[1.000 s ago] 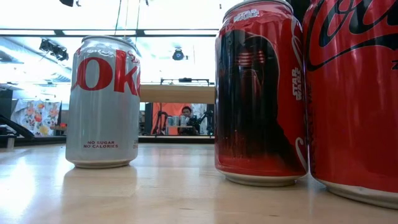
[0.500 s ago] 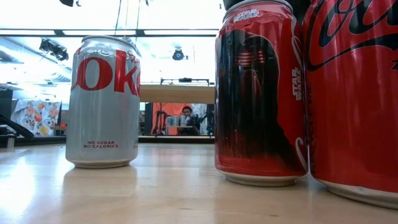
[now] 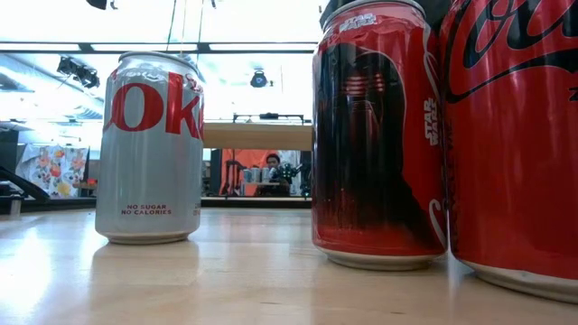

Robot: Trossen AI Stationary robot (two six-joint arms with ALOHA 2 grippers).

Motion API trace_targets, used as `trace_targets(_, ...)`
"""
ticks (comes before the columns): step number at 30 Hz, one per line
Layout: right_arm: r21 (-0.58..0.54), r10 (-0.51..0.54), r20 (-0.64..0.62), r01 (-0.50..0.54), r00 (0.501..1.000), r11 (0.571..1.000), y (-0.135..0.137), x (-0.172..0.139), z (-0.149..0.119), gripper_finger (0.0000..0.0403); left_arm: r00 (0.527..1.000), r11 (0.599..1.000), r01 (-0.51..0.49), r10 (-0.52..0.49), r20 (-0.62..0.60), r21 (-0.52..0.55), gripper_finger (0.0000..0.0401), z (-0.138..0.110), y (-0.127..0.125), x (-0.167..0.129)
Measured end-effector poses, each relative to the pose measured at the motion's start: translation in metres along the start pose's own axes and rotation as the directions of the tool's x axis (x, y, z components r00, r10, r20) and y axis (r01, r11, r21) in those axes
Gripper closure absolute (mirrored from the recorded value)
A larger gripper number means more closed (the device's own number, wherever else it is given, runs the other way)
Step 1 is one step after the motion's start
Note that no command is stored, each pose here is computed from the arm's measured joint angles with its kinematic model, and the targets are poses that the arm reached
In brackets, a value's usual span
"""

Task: Place canned beverage on shelf
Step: Put the right blue soda can on the shelf

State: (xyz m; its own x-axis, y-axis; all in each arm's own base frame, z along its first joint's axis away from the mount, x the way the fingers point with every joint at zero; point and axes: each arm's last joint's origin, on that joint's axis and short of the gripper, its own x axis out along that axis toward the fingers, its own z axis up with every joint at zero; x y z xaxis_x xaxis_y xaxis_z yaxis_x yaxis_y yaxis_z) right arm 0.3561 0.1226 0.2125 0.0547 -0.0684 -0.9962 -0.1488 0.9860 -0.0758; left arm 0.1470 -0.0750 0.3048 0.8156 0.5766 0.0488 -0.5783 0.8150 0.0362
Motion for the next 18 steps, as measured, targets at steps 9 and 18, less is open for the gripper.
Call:
trace_targets(9,0.005,0.009,0.002,-0.009,1.0,1.0,-0.0022,0.0074,-0.0006,0.0065,1.0,1.0,0.0,0.0,0.0,0.001,0.0268,0.0001,0.0,0.0)
trace_targets(18,0.01,0.01,0.001,-0.01,1.0,1.0,-0.0044,0.0076,-0.0003,0.0118,1.0,1.0,0.0,0.0,0.0,0.001,0.0268,0.0,0.0,0.0)
